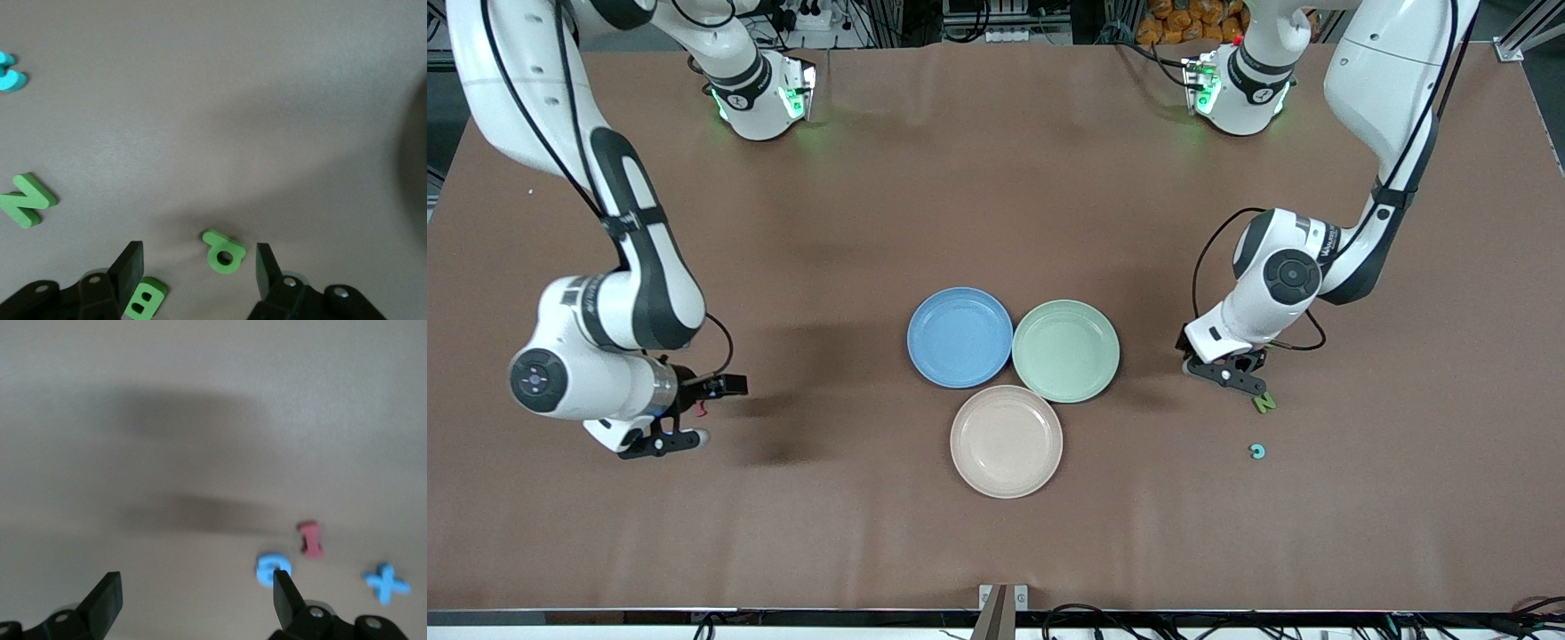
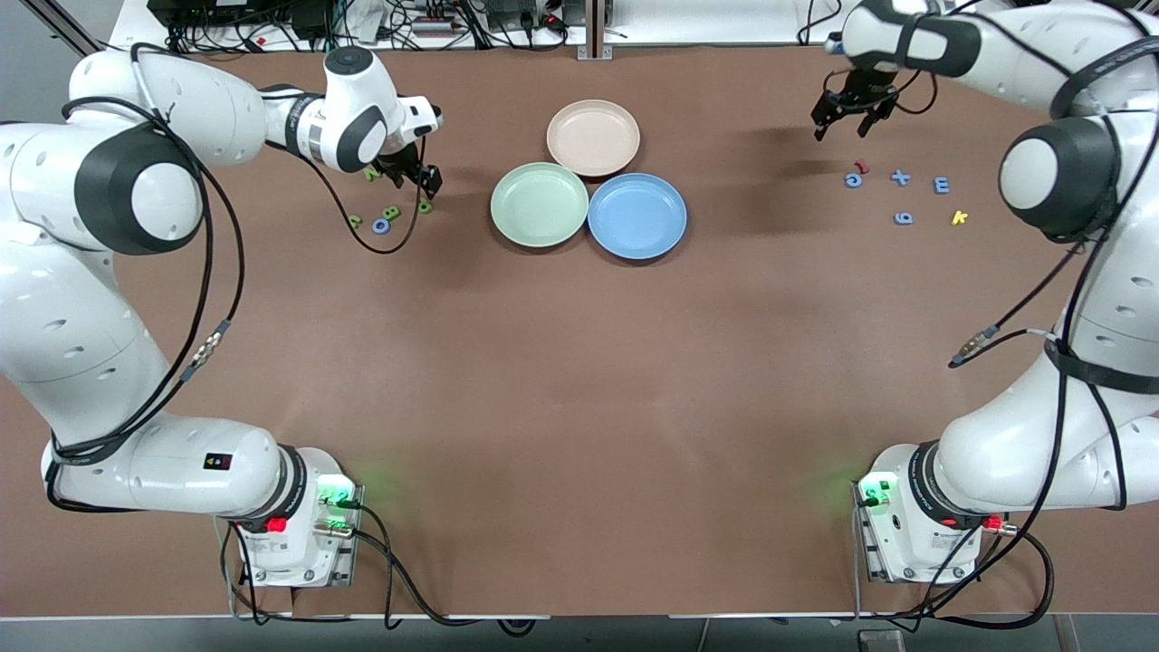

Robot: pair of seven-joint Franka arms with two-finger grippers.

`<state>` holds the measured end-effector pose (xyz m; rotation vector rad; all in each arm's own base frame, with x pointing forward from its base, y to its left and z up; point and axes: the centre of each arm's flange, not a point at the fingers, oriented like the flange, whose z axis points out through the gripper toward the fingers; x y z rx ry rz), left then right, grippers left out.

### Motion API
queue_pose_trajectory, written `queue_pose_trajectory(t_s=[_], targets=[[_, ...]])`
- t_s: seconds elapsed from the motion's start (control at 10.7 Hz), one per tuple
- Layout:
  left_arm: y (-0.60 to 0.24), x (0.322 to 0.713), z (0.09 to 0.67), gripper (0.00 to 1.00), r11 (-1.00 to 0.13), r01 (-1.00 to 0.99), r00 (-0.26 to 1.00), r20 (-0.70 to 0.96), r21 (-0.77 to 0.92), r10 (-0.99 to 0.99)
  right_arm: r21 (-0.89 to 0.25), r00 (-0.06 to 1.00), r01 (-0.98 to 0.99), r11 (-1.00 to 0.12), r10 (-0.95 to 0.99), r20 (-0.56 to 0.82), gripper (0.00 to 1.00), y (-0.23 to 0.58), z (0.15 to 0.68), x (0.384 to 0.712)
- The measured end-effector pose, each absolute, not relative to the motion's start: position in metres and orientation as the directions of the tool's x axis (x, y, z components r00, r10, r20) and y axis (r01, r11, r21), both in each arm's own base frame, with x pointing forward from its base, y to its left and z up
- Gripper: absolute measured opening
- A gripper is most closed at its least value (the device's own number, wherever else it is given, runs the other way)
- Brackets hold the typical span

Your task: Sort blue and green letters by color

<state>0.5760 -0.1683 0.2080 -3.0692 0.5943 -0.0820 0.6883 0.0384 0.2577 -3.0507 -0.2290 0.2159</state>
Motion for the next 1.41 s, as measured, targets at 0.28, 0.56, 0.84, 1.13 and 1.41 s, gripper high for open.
queue_pose_trajectory(t_s=[0.28, 0.56, 0.84, 1.13, 1.41], targets=[[-0.181, 0.567, 0.201, 0.68, -0.904, -0.426, 0.904, 0.034, -0.034, -0.427, -0.077, 0.979, 0.143, -0.987, 0.153, -0.136, 1.00, 0.033, 0.223, 0.690], [-0.182, 0.562, 0.190, 0.68, -0.899, -0.436, 0.900, 0.014, -0.029, -0.437, -0.072, 0.975, 0.153, -0.986, 0.162, -0.153, 1.00, 0.022, 0.213, 0.688], [-0.182, 0.560, 0.184, 0.68, -0.899, -0.437, 0.899, 0.008, -0.025, -0.437, -0.079, 0.970, 0.144, -0.986, 0.157, -0.186, 1.00, -0.003, 0.193, 0.683], [-0.183, 0.560, 0.175, 0.67, -0.899, -0.437, 0.899, 0.016, -0.018, -0.438, -0.089, 0.963, 0.137, -0.987, 0.154, -0.220, 1.00, -0.015, 0.175, 0.674], [-0.183, 0.560, 0.174, 0.58, -0.899, -0.438, 0.899, 0.021, -0.017, -0.438, -0.094, 0.960, 0.139, -0.986, 0.158, -0.233, 1.00, -0.012, 0.169, 0.669]])
